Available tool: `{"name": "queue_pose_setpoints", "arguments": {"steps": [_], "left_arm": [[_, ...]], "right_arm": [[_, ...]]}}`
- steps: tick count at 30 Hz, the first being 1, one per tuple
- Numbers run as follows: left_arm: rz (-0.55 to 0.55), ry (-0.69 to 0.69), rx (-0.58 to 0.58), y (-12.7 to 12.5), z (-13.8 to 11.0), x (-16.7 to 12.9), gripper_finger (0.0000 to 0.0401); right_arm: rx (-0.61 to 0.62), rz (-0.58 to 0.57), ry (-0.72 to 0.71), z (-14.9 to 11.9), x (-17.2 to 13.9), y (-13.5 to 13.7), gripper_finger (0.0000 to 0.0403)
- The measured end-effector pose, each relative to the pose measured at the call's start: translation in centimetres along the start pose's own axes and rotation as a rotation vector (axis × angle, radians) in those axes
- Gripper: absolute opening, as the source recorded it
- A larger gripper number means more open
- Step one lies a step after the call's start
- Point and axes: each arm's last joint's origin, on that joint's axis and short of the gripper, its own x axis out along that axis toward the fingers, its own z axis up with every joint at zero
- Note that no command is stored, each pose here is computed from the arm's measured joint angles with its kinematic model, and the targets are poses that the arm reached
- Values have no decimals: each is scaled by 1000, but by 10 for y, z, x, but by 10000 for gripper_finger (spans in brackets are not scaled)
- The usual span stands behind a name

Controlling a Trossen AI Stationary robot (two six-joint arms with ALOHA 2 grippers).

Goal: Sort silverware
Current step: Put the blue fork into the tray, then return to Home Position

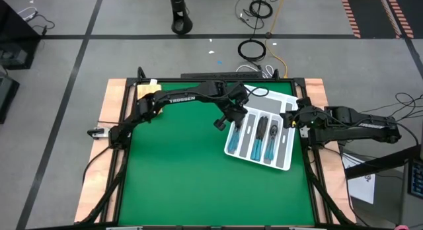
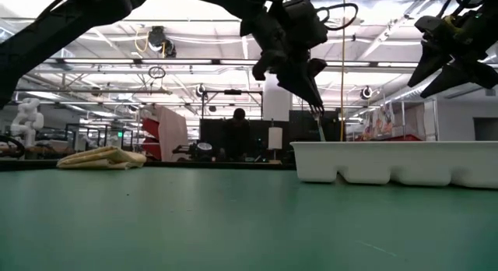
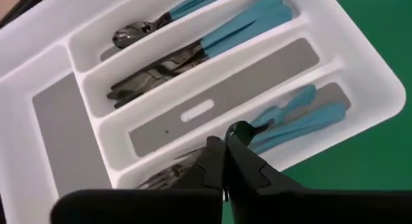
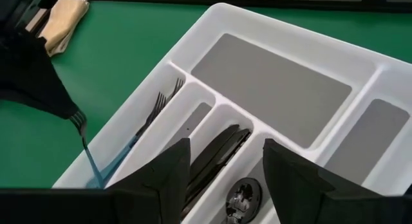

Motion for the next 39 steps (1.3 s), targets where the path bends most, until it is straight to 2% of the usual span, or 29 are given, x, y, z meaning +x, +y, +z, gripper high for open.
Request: {"name": "queue_pose_setpoints", "arguments": {"steps": [9, 18, 21, 26, 28, 31, 36, 39], "left_arm": [[82, 69, 38, 5, -1, 0, 49], [118, 60, 21, 7, 1, 0, 99], [204, 80, 35, 11, 5, 0, 105], [406, 109, -126, 19, 25, -17, 106], [483, 70, -217, 22, 36, -39, 106], [558, -31, -295, 20, 49, -86, 99], [690, -163, -410, 4, 52, -196, 91], [744, -215, -503, -22, 46, -264, 90]], "right_arm": [[-26, 4, 2, 0, 0, 0, 183], [-43, 3, 2, 0, 0, 0, 183], [-52, 3, 2, 0, 0, 0, 183], [-56, 3, -7, 0, 0, 0, 183], [-75, 34, -36, 3, 0, 4, 183], [-179, 196, -126, 12, -4, 18, 183], [-330, 521, -318, 32, -30, 34, 183], [-349, 588, -392, 44, -55, 31, 183]]}}
